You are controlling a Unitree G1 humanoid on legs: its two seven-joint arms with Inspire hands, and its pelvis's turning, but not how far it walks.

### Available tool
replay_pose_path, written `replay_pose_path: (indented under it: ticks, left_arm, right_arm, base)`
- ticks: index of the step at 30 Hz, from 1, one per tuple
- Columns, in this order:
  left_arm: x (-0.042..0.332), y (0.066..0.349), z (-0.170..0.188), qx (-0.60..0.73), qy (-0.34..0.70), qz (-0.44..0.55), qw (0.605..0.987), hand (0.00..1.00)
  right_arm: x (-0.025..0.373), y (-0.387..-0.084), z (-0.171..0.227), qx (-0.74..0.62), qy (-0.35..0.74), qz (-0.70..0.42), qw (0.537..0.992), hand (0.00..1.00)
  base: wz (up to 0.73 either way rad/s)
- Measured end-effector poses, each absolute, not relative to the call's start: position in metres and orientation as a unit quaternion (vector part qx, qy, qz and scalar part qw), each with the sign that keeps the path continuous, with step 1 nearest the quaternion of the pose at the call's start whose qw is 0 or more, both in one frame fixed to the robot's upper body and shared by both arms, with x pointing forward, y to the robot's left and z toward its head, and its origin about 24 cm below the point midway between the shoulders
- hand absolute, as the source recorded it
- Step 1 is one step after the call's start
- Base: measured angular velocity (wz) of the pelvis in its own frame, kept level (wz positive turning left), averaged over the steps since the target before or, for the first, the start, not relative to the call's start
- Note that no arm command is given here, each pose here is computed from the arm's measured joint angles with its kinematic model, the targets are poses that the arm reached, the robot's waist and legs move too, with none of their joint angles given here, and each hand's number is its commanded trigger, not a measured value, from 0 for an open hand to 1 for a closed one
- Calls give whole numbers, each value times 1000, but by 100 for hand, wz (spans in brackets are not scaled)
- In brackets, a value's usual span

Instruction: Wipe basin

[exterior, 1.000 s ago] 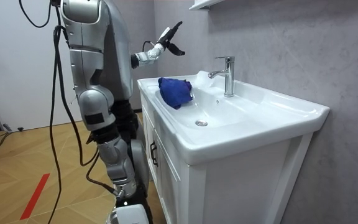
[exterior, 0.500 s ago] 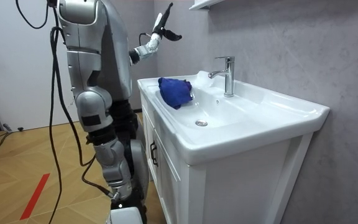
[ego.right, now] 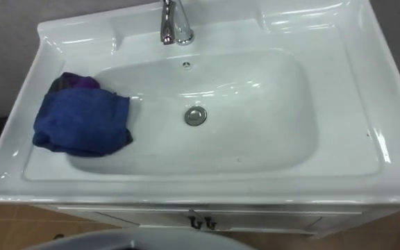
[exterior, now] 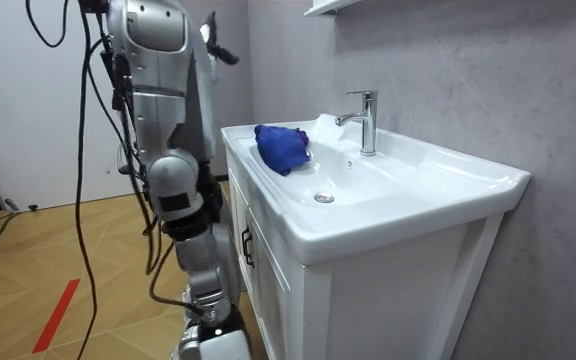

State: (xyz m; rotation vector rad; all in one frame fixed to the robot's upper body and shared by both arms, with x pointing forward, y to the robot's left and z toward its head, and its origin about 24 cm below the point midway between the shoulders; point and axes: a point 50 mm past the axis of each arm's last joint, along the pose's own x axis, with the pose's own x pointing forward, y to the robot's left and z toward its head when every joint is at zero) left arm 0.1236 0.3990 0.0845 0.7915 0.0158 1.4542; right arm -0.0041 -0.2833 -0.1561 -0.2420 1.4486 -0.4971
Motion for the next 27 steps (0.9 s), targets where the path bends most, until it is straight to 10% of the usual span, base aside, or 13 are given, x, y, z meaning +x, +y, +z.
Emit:
replay_pose_path:
  ticks: [8,13,27]
  left_arm:
    - [37,397,-22,232,271,666,655,0]
    - [-36,340,-97,136,470,636,597,0]
    - [-114,266,-141,34,695,493,523,0]
  right_arm:
    - [16,-281,-157,-83,642,-227,727,0]
    - [14,-278,-158,-79,651,-224,721,0]
    - [0,-277,-160,-80,679,-223,695,0]
  base:
    - [15]
    - [7]
    - [2]
